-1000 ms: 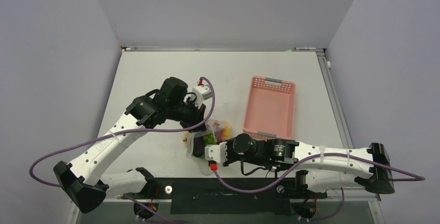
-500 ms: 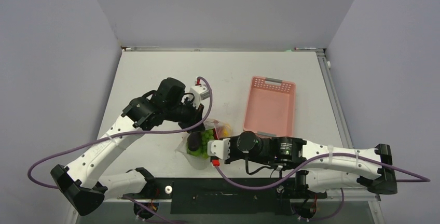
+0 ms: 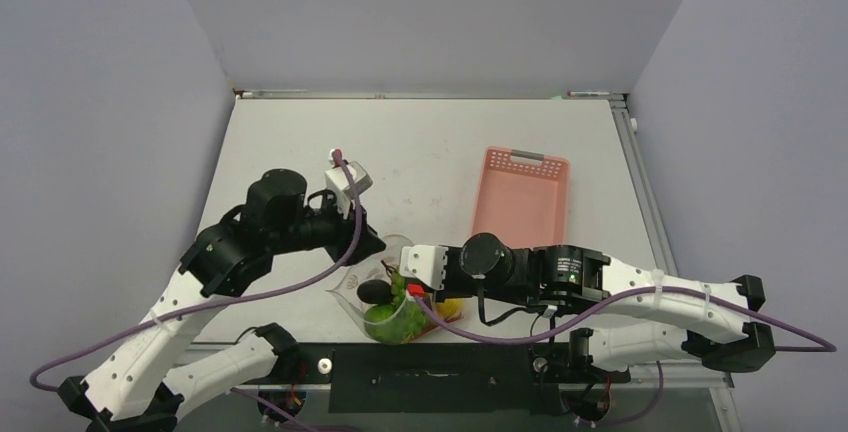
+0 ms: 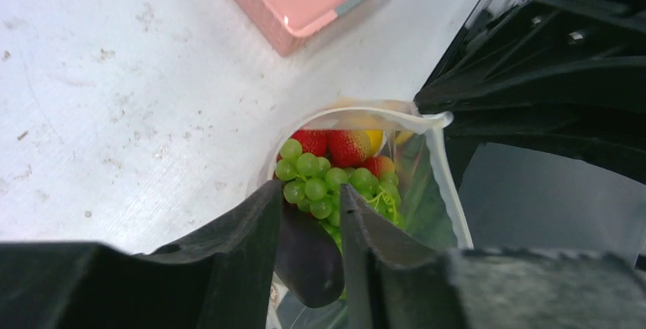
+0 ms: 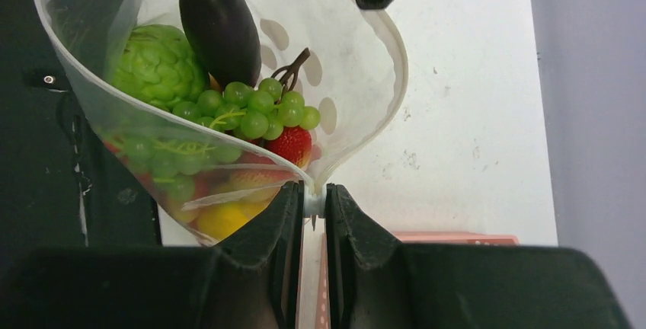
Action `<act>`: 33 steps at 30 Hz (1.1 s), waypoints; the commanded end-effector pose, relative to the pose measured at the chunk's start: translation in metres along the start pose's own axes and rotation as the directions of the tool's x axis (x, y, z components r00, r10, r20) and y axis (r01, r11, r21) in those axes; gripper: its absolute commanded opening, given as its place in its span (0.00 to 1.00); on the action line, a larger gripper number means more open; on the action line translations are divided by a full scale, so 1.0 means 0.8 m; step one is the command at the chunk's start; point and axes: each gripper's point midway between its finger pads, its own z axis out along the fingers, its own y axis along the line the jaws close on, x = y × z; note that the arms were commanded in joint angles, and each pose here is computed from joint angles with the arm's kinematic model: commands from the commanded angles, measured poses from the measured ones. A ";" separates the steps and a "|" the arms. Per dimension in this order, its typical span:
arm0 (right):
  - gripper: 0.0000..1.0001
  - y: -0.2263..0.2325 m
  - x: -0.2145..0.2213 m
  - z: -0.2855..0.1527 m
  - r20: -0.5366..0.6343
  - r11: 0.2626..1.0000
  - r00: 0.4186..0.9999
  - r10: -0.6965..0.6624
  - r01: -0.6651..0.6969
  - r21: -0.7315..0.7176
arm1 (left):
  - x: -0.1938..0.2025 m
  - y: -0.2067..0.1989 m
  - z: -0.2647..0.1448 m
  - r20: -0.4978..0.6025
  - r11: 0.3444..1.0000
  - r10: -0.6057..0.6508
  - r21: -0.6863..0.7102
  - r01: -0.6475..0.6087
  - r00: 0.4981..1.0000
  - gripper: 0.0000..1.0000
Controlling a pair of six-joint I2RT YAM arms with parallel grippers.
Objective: Place the food in the zip-top bag and seal the zipper
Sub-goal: Adjust the zipper food storage bag at the center of the board.
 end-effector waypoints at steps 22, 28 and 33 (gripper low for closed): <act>0.05 0.018 -0.084 -0.035 0.045 0.961 0.978 0.204 -0.191 -0.202 | -0.033 -0.094 -0.058 0.472 0.888 0.165 0.310 -0.338 0.866 0.90; 0.05 0.024 -0.097 -0.040 0.071 0.952 0.976 0.207 -0.184 -0.246 | -0.039 -0.099 -0.049 0.485 0.866 0.166 0.345 -0.362 0.859 0.97; 0.05 0.025 -0.108 -0.046 0.102 0.946 0.971 0.215 -0.181 -0.268 | -0.038 -0.107 -0.042 0.492 0.833 0.168 0.392 -0.390 0.854 0.99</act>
